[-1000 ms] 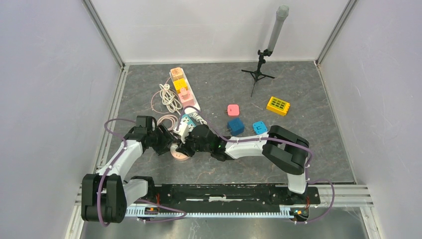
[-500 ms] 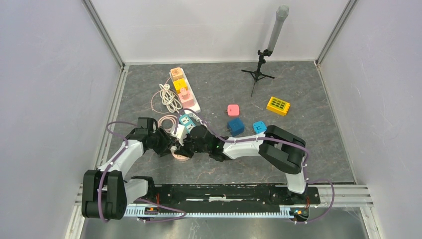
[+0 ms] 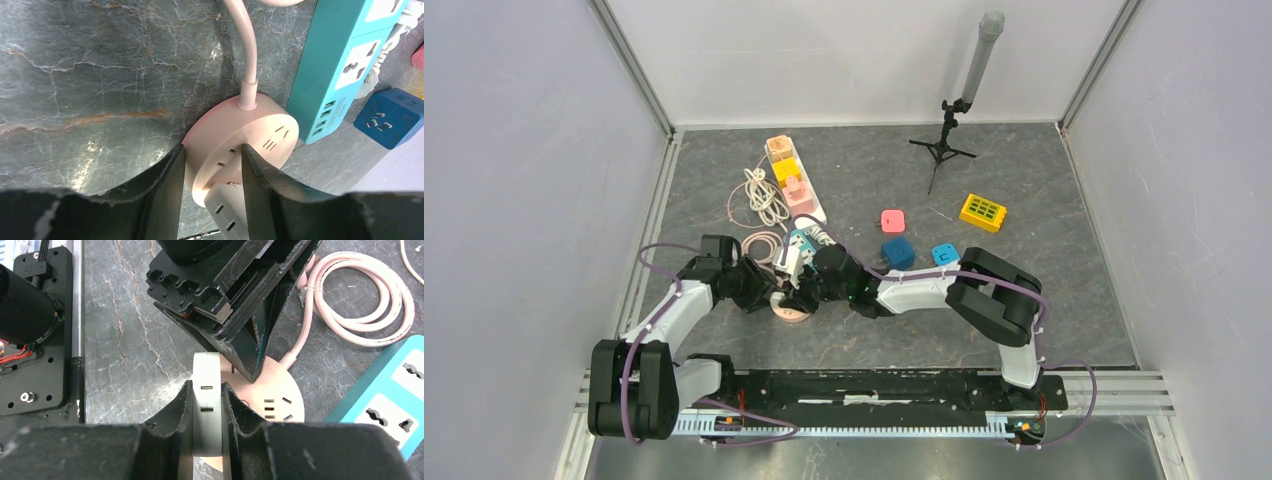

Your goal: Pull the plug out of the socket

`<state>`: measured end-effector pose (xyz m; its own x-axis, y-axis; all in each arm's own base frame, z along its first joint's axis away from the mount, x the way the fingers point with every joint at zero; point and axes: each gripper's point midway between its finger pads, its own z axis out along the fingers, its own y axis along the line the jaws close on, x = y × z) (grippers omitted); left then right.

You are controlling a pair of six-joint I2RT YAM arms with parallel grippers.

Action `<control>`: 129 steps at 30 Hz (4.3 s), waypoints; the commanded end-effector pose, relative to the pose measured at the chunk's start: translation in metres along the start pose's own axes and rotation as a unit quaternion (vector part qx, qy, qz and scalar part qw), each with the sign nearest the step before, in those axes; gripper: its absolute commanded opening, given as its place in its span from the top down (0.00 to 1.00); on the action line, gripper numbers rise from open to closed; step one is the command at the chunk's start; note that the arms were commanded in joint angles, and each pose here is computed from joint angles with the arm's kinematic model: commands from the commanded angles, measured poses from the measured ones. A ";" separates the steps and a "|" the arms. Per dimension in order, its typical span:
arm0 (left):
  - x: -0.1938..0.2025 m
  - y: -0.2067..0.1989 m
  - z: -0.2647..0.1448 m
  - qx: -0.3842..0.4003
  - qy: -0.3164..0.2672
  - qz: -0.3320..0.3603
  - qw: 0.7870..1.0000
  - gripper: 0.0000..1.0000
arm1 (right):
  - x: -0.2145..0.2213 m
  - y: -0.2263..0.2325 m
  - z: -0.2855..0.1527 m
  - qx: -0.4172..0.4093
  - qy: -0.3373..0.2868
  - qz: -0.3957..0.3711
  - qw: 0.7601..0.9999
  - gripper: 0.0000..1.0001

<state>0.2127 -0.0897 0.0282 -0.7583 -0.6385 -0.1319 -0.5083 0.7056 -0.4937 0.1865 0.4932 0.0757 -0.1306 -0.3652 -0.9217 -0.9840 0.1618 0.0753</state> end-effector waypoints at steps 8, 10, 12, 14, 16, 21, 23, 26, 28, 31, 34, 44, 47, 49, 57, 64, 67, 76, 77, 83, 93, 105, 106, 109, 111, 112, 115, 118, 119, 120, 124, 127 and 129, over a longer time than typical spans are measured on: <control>0.009 0.017 0.006 -0.042 0.012 -0.004 0.999 0.65 | -0.064 0.012 -0.020 -0.033 -0.114 -0.007 0.993 1.00; 0.008 0.018 0.005 -0.045 0.010 -0.002 0.999 0.65 | -0.066 0.015 -0.018 -0.030 -0.112 -0.026 0.993 1.00; 0.008 0.017 0.005 -0.044 0.010 -0.001 0.999 0.65 | -0.063 0.020 -0.012 -0.019 -0.091 -0.066 0.994 1.00; 0.009 0.016 0.005 -0.042 0.011 -0.001 0.999 0.65 | -0.057 0.023 -0.006 -0.006 -0.067 -0.095 0.993 1.00; 0.008 0.015 0.003 -0.040 0.011 0.001 0.999 0.65 | -0.055 0.022 -0.004 0.003 -0.056 -0.112 0.992 1.00; 0.007 0.013 0.001 -0.036 0.007 0.003 0.999 0.65 | -0.068 0.011 -0.014 0.002 -0.087 -0.089 0.992 1.00; 0.007 0.014 0.002 -0.037 0.007 0.004 0.999 0.65 | -0.074 0.010 -0.020 -0.020 -0.112 -0.061 0.992 1.00; 0.008 0.012 0.002 -0.034 0.012 0.003 0.999 0.66 | -0.071 0.012 -0.018 -0.025 -0.108 -0.065 0.992 1.00; 0.008 0.012 0.002 -0.033 0.011 0.003 0.999 0.66 | -0.066 0.017 -0.013 -0.020 -0.092 -0.087 0.992 1.00; 0.008 0.013 0.002 -0.035 0.011 0.003 0.999 0.66 | -0.058 0.021 -0.009 -0.008 -0.069 -0.115 0.991 1.00; 0.009 0.013 0.002 -0.036 0.013 0.003 0.999 0.66 | -0.067 0.022 -0.014 -0.018 -0.091 -0.098 0.991 1.00; 0.008 0.013 0.002 -0.035 0.012 0.003 0.999 0.67 | -0.064 0.023 -0.020 -0.054 -0.109 -0.057 0.991 1.00; 0.009 0.013 0.002 -0.036 0.014 0.003 0.999 0.67 | -0.063 0.023 -0.019 -0.040 -0.102 -0.073 0.991 1.00; 0.009 0.014 0.002 -0.036 0.013 0.003 0.999 0.68 | -0.069 0.018 -0.023 -0.035 -0.114 -0.066 0.991 1.00; 0.010 0.014 0.002 -0.036 0.014 0.002 0.999 0.69 | -0.076 0.021 -0.026 -0.064 -0.139 -0.031 0.988 1.00; 0.010 0.012 0.002 -0.031 0.015 0.003 0.999 0.70 | -0.081 0.022 -0.024 -0.056 -0.137 -0.050 0.988 1.00; 0.010 0.011 0.001 -0.027 0.013 0.003 1.000 0.70 | -0.094 0.018 -0.035 -0.093 -0.183 0.009 0.979 1.00; 0.014 0.011 0.003 -0.025 0.021 0.003 0.999 0.71 | -0.082 0.024 -0.019 -0.047 -0.123 -0.072 0.989 1.00; 0.014 0.011 0.004 -0.025 0.023 0.004 0.999 0.71 | -0.088 0.023 -0.022 -0.046 -0.135 -0.070 0.987 1.00; 0.017 0.010 0.007 -0.024 0.032 0.007 0.999 0.72 | -0.107 0.017 -0.035 -0.089 -0.189 -0.001 0.978 1.00; 0.021 0.012 0.012 -0.032 0.043 0.014 0.998 0.73 | -0.112 0.004 -0.043 -0.084 -0.200 0.008 0.976 1.00; 0.022 0.015 0.013 -0.037 0.043 0.013 0.998 0.73 | -0.085 0.000 -0.017 -0.041 -0.125 -0.041 0.990 1.00; 0.022 0.014 0.013 -0.036 0.044 0.013 0.998 0.73 | -0.086 -0.001 -0.019 -0.039 -0.127 -0.040 0.990 1.00; 0.021 0.014 0.013 -0.036 0.043 0.014 0.998 0.73 | -0.098 -0.007 -0.028 -0.058 -0.155 0.005 0.986 1.00; 0.021 0.014 0.012 -0.034 0.043 0.014 0.998 0.73 | -0.103 -0.011 -0.030 -0.072 -0.163 0.034 0.983 1.00; 0.021 0.013 0.012 -0.033 0.041 0.015 0.998 0.73 | -0.103 -0.012 -0.029 -0.075 -0.160 0.039 0.983 1.00; 0.021 0.013 0.012 -0.033 0.041 0.014 0.999 0.73 | -0.094 -0.011 -0.021 -0.061 -0.133 0.023 0.989 1.00; 0.021 0.013 0.012 -0.034 0.041 0.014 0.999 0.73 | -0.086 -0.003 -0.015 -0.042 -0.105 -0.025 0.993 1.00; 0.021 0.014 0.012 -0.034 0.040 0.014 0.999 0.74 | -0.087 0.000 -0.016 -0.044 -0.106 -0.032 0.993 1.00; 0.020 0.014 0.012 -0.035 0.038 0.015 0.999 0.74 | -0.090 0.003 -0.018 -0.049 -0.112 -0.034 0.992 1.00; 0.016 0.014 0.008 -0.040 0.024 0.019 0.999 0.74 | -0.106 -0.001 -0.029 -0.078 -0.153 0.023 0.985 1.00; 0.016 0.014 0.006 -0.041 0.018 0.020 0.999 0.74 | -0.114 -0.006 -0.033 -0.091 -0.170 0.069 0.979 1.00; 0.016 0.015 0.006 -0.042 0.018 0.019 0.999 0.74 | -0.114 -0.005 -0.030 -0.096 -0.167 0.083 0.978 1.00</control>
<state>0.2264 -0.1004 0.0356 -0.7766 -0.6051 -0.1752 -0.4473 0.7255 -0.5230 0.2022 0.4770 0.0958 -0.3261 -0.2946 -0.8983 -0.9439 0.1531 0.2925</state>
